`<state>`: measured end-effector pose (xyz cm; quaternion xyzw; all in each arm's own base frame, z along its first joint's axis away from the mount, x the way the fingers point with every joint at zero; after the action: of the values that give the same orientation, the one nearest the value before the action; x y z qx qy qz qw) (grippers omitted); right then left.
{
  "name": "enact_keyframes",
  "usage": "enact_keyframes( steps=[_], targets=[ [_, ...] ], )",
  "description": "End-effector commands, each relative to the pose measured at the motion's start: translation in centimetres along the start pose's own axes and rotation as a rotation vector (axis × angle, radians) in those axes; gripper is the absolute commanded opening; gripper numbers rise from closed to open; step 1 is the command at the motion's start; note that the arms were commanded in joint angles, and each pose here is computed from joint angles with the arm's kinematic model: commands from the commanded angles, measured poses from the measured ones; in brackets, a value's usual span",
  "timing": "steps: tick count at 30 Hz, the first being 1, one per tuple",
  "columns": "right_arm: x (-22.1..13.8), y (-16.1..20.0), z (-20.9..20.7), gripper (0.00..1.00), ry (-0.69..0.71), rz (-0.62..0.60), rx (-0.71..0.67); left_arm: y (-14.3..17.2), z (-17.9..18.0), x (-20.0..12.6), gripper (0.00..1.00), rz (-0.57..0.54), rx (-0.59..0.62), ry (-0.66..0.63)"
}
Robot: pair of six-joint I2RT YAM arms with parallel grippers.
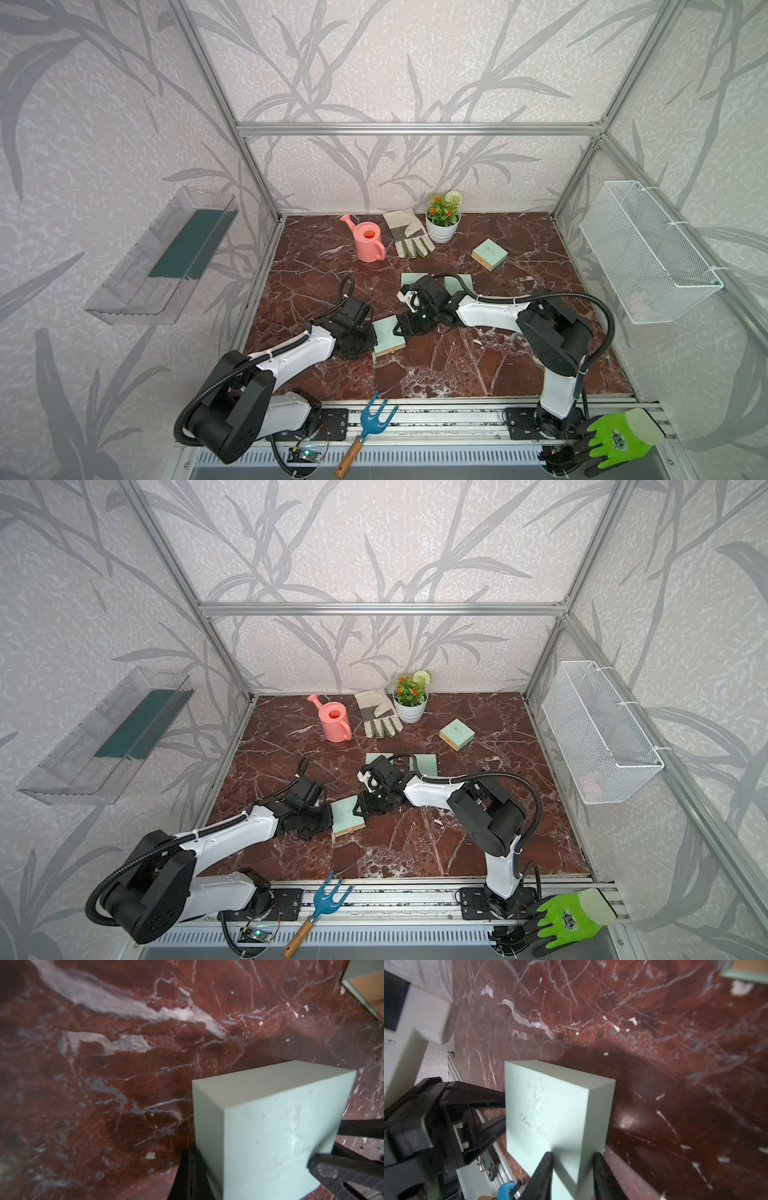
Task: Take out the earrings from the drawer-style jewelry box
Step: Move the jewelry box to the center of the board.
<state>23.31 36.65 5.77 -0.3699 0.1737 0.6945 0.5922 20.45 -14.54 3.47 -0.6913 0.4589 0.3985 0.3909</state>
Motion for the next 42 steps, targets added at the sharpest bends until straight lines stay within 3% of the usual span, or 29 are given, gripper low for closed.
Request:
enact_keyframes(
  steps=[1, 15, 21, 28, 33, 37, 42],
  targets=[
    [-0.9, 0.9, 0.5, 0.33, -0.024, 0.012, -0.018, -0.2, -3.2, 0.2, 0.02, -0.014, 0.045, 0.110],
    [-3.8, -0.3, -2.1, 0.35, 0.023, -0.018, -0.003, 2.4, -8.2, 2.1, 0.02, 0.038, 0.172, 0.128],
    [-4.7, -0.6, -2.3, 0.41, 0.049, -0.041, -0.005, 2.6, -6.4, 1.3, 0.02, 0.027, 0.180, 0.045],
    [-7.3, -1.0, -1.9, 0.52, 0.074, -0.091, -0.021, 2.2, -3.8, -2.2, 0.02, -0.034, 0.182, -0.026],
    [-9.3, -0.4, -1.2, 0.54, 0.078, -0.113, -0.040, 1.4, -4.6, -4.8, 0.05, -0.082, 0.219, 0.070],
    [-10.3, 1.4, -1.2, 0.53, 0.047, -0.127, -0.028, 0.8, -7.8, -6.1, 0.12, -0.117, 0.266, 0.229],
    [-10.7, 4.3, -2.5, 0.51, 0.034, -0.132, 0.023, 1.0, -12.4, -6.1, 0.28, -0.016, 0.301, 0.400]
  ],
)
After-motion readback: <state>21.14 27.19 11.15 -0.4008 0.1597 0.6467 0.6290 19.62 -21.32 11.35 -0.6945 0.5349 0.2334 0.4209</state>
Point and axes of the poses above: each gripper's point midway between its finger pads, its own x axis out along the fingers, its own z axis along the line the jaws close on, y = z × x, the point moved 2 cm from there along -x, back along the fingers, and after that the axes turned 3 degrees about x, right-handed, at the moved point
